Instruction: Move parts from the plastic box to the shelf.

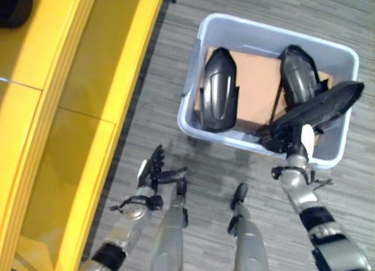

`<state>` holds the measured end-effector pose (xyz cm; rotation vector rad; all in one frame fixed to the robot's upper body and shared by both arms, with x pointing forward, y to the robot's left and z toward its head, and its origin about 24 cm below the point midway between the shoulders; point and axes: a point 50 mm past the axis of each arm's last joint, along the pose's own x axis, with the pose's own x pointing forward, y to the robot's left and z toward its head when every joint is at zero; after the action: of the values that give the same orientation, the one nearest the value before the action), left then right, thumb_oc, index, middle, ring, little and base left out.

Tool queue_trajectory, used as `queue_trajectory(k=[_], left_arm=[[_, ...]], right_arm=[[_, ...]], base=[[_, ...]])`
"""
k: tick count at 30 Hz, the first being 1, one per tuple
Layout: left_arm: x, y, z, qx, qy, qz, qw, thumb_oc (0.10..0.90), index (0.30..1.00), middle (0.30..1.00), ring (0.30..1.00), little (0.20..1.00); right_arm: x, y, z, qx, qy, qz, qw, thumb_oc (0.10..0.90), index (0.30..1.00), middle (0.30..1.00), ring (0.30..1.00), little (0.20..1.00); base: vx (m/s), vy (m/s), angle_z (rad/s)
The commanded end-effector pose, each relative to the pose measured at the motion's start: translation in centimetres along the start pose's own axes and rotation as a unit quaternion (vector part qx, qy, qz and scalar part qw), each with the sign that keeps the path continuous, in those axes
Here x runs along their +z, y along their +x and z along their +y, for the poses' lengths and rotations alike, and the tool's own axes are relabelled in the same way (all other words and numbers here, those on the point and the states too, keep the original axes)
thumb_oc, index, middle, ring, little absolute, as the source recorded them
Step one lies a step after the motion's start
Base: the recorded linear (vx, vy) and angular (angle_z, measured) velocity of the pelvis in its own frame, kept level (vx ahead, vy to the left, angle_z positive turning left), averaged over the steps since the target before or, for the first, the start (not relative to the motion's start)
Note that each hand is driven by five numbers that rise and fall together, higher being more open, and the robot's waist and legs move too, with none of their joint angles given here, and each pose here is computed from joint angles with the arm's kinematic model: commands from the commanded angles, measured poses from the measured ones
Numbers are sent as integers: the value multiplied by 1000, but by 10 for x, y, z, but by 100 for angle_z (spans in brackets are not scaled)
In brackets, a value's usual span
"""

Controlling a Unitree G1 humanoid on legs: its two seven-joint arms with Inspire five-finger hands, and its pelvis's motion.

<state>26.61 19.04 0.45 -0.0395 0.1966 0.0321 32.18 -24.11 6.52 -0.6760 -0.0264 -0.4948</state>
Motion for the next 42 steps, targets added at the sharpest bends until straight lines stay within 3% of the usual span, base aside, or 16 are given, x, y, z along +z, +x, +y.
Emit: queue_trajectory(k=[1, 23, 42], left_arm=[[7, -4, -6, -15, -2, -43, 999, 900, 1000, 1000, 1000, 1000], [-20, -25, 10, -16, 17, 10, 1000, 900, 1000, 1000, 1000, 1000], [-49, -47, 27, 24, 4, 63, 998, 900, 1000, 1000, 1000, 1000]], right_arm=[[6, 13, -48, -89, -31, -58, 994, 400, 300, 300, 300, 300], [47, -11, -74, -62, -2, -198, 978, 400, 300, 300, 300, 300], [98, -24, -18, 139, -57, -324, 934, 400, 300, 300, 300, 300]], base=[[23, -26, -5], [27, -22, -4], [45, -90, -4]])
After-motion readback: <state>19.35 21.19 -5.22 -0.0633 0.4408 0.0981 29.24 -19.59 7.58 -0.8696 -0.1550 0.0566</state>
